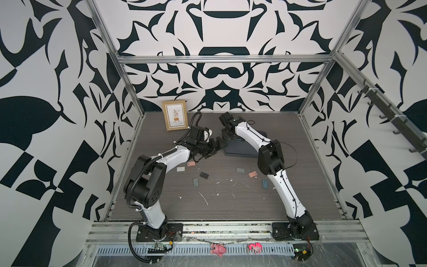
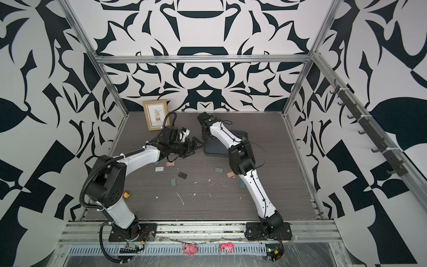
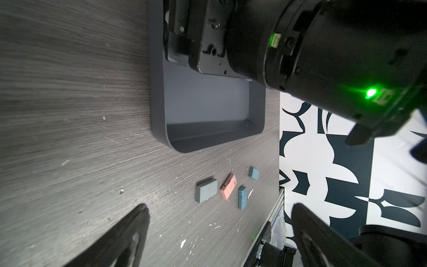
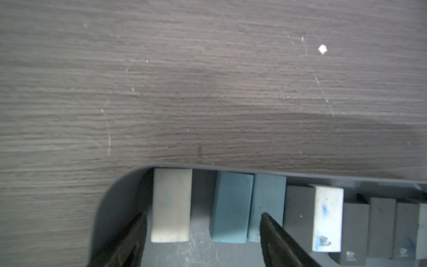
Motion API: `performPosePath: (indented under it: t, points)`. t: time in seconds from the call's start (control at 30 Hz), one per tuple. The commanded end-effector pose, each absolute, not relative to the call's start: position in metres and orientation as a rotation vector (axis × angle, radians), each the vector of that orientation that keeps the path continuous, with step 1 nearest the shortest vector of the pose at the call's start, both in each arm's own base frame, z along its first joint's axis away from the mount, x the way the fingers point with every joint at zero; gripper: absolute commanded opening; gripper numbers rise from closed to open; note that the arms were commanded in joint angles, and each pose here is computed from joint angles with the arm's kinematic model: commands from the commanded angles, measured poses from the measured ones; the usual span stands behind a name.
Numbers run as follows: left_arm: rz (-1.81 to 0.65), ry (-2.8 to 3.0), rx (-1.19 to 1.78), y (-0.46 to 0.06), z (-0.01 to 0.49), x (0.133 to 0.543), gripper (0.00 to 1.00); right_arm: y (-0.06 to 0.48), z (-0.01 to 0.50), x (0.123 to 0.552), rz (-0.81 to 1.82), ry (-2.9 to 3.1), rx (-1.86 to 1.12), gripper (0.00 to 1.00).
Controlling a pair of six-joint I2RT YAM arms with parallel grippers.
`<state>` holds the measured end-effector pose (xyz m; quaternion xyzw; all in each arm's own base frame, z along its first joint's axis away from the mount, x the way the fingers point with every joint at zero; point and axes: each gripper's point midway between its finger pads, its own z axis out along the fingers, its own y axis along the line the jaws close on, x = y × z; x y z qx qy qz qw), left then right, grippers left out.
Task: Put the eraser in the storage box
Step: Place the eraser in the storage box.
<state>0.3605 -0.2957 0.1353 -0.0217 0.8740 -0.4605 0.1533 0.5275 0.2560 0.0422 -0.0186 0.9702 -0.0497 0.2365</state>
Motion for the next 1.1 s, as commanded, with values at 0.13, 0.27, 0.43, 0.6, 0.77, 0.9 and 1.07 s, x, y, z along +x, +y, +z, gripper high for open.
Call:
performPosePath:
  t: [0.13,0.27,0.43,0.6,0.77,0.9,1.07]
  points:
    - [-1.315,2.479,-0.047,-0.296,0.146,0.366,0.99,0.253,0.053,0.529,-0.116,2.637,-0.032,0.80]
    - [-1.315,2.479,-0.049,-0.296,0.146,0.367,0.99,0.247,0.055,0.532,-0.118,2.633,-0.017,0.80]
    - [-1.312,2.480,-0.052,-0.296,0.147,0.367,0.99,0.242,0.055,0.536,-0.110,2.633,0.002,0.80]
    - [-1.309,2.481,-0.053,-0.296,0.146,0.368,0.99,0.238,0.055,0.538,-0.114,2.629,0.026,0.80]
    - [-1.307,2.480,-0.054,-0.296,0.146,0.369,0.99,0.232,0.056,0.540,-0.133,2.623,0.051,0.80]
    - [-1.308,2.481,-0.053,-0.296,0.146,0.368,0.99,0.230,0.058,0.540,-0.135,2.618,0.065,0.80]
    - [-1.307,2.479,-0.052,-0.296,0.146,0.368,0.99,0.224,0.061,0.542,-0.151,2.610,0.085,0.80]
